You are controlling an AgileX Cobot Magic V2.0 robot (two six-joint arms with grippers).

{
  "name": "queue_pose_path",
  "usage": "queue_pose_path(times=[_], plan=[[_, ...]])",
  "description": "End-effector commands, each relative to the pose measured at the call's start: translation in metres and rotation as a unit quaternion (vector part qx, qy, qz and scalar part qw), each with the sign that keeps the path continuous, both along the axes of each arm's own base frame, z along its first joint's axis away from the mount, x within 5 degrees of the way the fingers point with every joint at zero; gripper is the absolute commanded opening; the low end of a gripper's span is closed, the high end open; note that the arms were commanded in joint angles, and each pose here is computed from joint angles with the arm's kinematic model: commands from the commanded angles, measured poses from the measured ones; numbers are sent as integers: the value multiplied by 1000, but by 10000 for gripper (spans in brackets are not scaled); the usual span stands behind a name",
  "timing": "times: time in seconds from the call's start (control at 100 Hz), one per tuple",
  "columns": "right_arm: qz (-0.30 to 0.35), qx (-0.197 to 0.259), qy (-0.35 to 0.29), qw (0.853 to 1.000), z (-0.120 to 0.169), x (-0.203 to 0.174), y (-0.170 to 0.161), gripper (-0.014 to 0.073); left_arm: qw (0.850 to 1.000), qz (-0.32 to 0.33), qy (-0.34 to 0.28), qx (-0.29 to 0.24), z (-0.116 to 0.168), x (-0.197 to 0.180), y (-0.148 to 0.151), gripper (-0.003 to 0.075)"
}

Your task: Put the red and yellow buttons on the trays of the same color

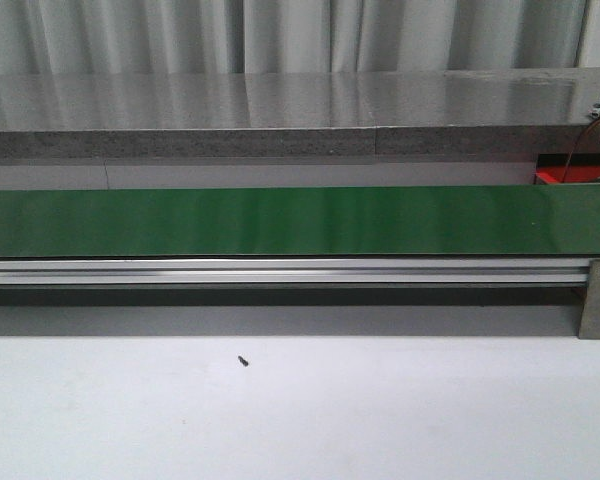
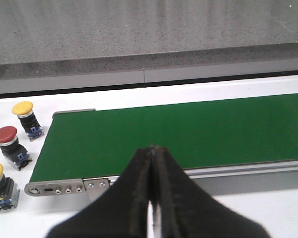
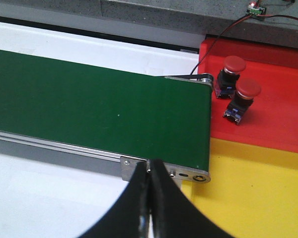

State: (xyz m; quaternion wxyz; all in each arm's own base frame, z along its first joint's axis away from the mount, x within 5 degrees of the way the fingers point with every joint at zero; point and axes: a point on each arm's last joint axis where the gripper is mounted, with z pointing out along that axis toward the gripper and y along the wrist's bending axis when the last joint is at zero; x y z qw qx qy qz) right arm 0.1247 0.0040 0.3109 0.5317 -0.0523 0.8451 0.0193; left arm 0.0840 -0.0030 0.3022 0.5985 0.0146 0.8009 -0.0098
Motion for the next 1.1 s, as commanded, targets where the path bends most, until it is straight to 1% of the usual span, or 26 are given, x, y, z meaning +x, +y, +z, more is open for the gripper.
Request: queue_pose_path(times=[0.0,0.04,0.05,0.06,0.07,0.08,0.11,0.13,0.15,0.17,0.19,0.27,0.31,0.49,0.56,0.68,0.85,0.95,1.01,1.09], plan=[[-9,3,-42,999,13,2,-1,-68,999,-2,-44,-7,14,1,-1,99],[-9,3,-42,999,13,2,-1,-68,999,-2,-44,-7,14,1,-1,176],[-9,3,-42,999,13,2,-1,-68,999,-2,-44,-7,14,1,-1,206],[-9,3,-42,999,13,2,-1,-68,999,-2,-44,-7,14,1,-1,206],[-9,3,-42,999,13,2,-1,-68,999,-2,-44,-7,14,1,-1,256],[-9,3,-42,999,13,2,-1,-68,999,-2,-44,-7,14,1,-1,256],[-9,3,-42,999,13,2,-1,-68,999,-2,-44,-7,14,1,-1,344],[-9,3,-42,999,13,2,-1,-68,999,-2,-44,-7,14,1,-1,380],[-9,3,-42,999,13,2,-1,-68,999,-2,-44,-7,14,1,-1,450],[-9,3,-42,999,13,2,-1,-68,999,-2,-46,-7,14,1,-1,483],[-9,3,-42,999,13,2,-1,-68,999,-2,-48,-7,15,1,-1,540],[-9,3,-42,999,13,2,-1,-68,999,-2,-50,-8,15,1,-1,637],[-9,3,-42,999,13,2,-1,-68,999,-2,-49,-8,15,1,-1,649],[-9,3,-42,999,13,2,-1,-68,999,-1,-51,-13,18,2,-1,638],[-9,3,-42,999,13,2,-1,-68,998,4,-51,-27,24,4,0,638],[-9,3,-42,999,13,2,-1,-68,998,32,-45,-44,46,14,4,638],[-9,3,-42,999,13,2,-1,-68,994,104,22,-34,72,47,21,638],[-9,3,-42,999,13,2,-1,-68,986,145,77,-35,76,74,38,638],[-9,3,-42,999,13,2,-1,-68,983,160,87,-23,81,87,46,638],[-9,3,-42,999,13,2,-1,-68,977,178,115,-14,79,113,59,638]])
